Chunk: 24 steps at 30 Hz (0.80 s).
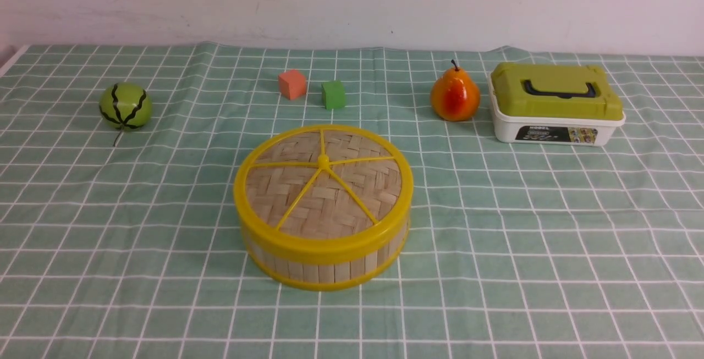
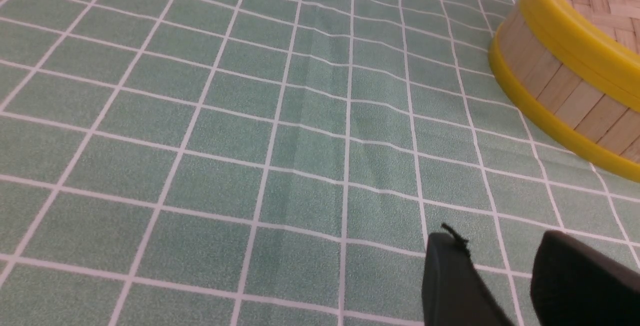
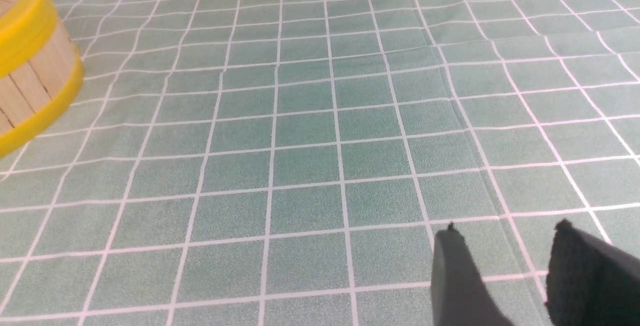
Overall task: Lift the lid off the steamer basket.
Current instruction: Use the left arm to lift the lid of the steamer
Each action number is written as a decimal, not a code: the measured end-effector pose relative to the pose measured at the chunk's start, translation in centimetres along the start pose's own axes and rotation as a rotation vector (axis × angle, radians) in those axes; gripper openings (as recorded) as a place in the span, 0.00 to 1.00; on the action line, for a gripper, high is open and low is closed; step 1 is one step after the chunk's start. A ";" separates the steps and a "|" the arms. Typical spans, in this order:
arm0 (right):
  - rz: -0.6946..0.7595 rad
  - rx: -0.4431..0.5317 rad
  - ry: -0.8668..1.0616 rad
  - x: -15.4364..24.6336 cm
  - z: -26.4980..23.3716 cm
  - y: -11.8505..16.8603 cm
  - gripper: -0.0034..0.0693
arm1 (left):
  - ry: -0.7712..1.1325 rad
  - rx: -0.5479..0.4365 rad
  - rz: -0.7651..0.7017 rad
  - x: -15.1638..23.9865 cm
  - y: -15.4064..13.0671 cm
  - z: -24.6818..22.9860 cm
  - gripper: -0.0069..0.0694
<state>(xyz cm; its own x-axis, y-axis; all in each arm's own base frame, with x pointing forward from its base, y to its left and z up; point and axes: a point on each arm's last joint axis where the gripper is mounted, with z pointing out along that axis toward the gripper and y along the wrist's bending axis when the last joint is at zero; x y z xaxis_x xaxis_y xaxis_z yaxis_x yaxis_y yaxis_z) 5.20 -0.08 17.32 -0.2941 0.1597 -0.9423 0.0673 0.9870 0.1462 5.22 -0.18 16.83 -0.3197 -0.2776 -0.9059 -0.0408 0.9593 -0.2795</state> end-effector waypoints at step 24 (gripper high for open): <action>0.000 0.000 0.000 0.0 0.0 0.0 0.38 | 0.029 0.155 -0.662 -0.2 -1.4 -0.1 0.40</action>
<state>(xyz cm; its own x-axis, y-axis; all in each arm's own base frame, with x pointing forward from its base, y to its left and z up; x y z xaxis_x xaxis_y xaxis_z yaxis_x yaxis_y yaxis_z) 5.20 -0.08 17.32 -0.2941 0.1597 -0.9423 0.0673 0.9870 0.1462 5.24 -1.44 17.44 -0.2989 -0.8004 -0.5197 -0.1012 0.5681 -0.8167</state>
